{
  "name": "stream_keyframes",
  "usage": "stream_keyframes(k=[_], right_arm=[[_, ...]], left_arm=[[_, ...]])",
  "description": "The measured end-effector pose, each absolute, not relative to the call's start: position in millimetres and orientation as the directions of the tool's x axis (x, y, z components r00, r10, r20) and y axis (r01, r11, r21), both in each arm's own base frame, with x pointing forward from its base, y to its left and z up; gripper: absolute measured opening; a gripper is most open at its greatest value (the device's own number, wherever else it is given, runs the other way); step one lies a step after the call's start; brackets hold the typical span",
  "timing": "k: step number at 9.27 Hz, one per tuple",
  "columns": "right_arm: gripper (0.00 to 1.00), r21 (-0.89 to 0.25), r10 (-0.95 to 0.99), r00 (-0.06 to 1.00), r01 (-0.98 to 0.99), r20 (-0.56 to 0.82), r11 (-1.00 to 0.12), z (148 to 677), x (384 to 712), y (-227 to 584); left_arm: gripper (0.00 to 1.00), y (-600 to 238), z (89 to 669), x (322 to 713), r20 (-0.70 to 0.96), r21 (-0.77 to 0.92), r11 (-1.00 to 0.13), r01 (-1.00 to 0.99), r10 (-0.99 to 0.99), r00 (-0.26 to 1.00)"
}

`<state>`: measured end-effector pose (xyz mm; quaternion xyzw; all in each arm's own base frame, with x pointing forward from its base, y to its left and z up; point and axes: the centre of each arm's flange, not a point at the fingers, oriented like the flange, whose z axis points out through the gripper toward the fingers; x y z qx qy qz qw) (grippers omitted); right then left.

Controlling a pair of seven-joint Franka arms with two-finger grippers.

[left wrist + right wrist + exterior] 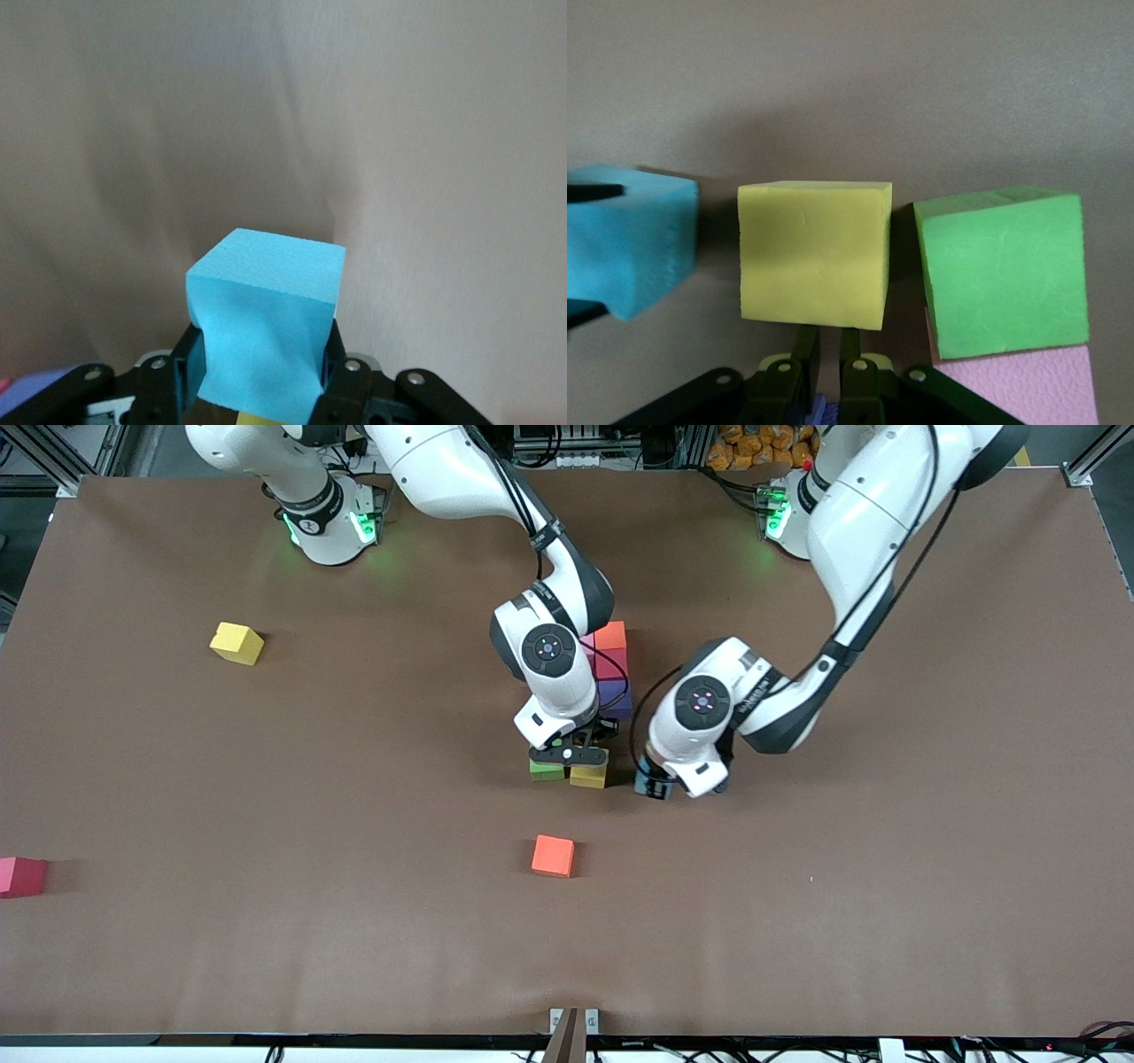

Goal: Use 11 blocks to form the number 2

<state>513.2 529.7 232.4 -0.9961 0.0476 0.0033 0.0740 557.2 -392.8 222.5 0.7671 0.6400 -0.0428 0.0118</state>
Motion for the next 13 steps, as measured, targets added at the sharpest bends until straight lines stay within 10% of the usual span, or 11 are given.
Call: stream_keyframes(k=[9, 13], right_arm=[[0.23, -0.113, -0.056, 0.995, -0.066, -0.082, -0.991, 251.0, 511.3, 534.0], [0.63, -0.098, -0.028, 0.99, -0.042, -0.136, -0.994, 268.1, 535.2, 512.1]], left_arm=[[0.54, -404.3, 213.7, 560.7, -0.141, -0.114, -0.046, 0.992, 0.99, 0.029], [0.54, -398.4, 211.6, 563.6, -0.126, -0.143, 0.04, 0.989, 0.99, -0.059]])
